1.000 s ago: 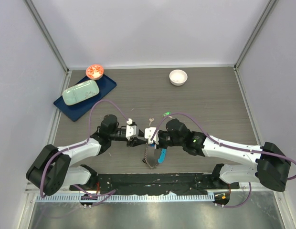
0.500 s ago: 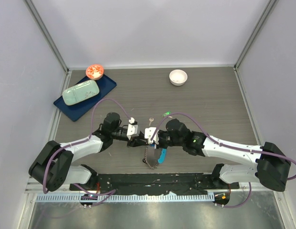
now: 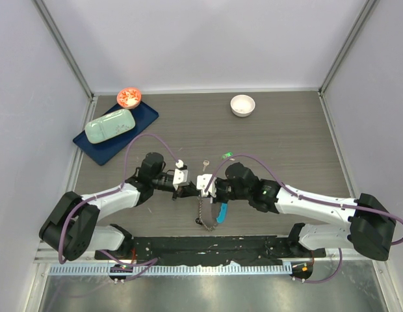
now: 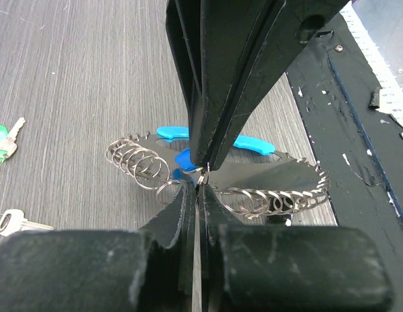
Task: Put the keys on the keyring
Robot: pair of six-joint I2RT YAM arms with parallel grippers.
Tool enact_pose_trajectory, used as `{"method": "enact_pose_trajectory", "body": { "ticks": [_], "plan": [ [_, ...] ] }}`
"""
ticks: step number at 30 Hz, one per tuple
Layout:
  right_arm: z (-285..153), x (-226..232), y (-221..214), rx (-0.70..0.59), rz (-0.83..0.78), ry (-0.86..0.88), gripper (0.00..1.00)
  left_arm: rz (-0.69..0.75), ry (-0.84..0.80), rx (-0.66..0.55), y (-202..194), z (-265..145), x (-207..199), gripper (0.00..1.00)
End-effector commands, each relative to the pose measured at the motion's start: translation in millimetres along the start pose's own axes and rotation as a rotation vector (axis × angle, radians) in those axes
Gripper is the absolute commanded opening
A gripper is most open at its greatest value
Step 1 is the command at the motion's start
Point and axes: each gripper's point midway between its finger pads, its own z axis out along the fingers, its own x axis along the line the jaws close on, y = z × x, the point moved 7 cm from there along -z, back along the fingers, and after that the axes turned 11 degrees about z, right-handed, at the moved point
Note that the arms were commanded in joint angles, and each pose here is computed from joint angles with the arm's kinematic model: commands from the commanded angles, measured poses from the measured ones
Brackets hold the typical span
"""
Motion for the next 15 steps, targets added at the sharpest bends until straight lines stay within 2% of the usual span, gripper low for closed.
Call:
{"method": "enact_pose_trajectory", "body": {
  "ticks": [1, 15],
  "plan": [
    [-6, -9, 24, -0.082, -0.014, -0.051, 0.01, 0.021, 0.003, -0.009, 6, -1, 7, 0.02],
    [-24, 0, 2, -0.024, 0.075, -0.09, 0.01, 0.033, 0.079, -0.05, 13, -5, 12, 0.0]
  ]
}}
